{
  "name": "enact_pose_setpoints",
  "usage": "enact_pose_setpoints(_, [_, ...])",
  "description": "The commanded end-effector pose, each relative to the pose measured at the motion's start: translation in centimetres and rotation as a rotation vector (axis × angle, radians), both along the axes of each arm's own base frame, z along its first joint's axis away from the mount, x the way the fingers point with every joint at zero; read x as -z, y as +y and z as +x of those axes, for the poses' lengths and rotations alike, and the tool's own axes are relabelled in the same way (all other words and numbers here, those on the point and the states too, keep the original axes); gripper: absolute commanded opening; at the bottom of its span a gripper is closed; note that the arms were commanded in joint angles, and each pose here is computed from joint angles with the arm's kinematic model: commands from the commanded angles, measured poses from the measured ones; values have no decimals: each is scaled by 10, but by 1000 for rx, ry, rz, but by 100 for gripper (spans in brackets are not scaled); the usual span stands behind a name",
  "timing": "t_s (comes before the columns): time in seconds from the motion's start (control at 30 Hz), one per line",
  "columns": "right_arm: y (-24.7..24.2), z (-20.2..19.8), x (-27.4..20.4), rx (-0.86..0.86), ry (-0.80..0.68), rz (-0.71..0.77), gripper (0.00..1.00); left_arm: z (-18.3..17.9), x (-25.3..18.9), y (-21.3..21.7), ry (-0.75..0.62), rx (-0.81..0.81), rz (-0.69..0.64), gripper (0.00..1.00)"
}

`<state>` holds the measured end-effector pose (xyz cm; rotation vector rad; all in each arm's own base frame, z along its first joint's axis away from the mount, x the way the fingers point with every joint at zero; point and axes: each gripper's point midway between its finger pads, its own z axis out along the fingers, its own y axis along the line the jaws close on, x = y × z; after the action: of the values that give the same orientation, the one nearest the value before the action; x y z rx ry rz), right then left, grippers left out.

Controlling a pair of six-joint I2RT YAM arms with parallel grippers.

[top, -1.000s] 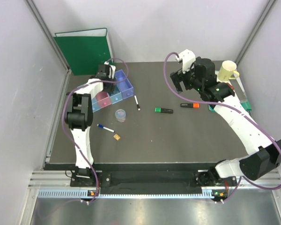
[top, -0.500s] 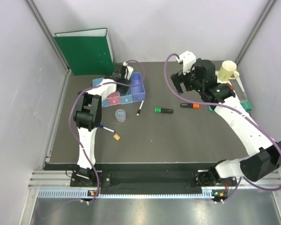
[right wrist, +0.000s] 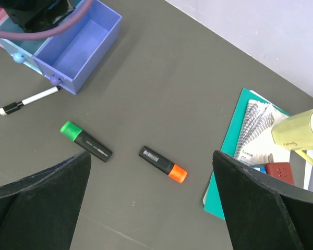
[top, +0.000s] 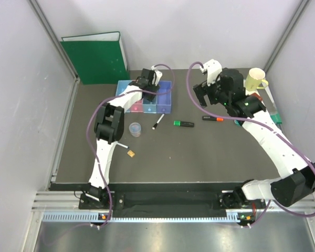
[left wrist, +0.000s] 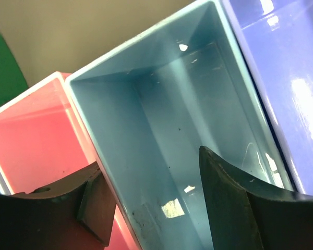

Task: Sort the stationery into containers
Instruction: Move the storage box to the center of the board.

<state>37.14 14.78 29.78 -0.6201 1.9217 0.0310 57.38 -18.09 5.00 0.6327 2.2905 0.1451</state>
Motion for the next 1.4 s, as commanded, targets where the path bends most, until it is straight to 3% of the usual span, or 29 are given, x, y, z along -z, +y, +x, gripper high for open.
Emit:
enact_pose_setpoints(0.0, [-5, -5, -22, 7, -55, 48, 100, 1, -4, -31, -11, 35, -10, 65])
enact_pose_setpoints(0.4, [-7, -9, -22, 5, -50, 60, 100, -39, 5, -70, 94, -7, -74, 63])
enact_pose_setpoints(0.97, [-11, -17, -5, -2, -15, 35, 100, -87, 8, -140, 258, -100, -352, 63])
enact_pose_setpoints(1.37, [-12, -20, 6, -10, 8, 12, 100, -73, 13, -161, 262, -153, -448, 63])
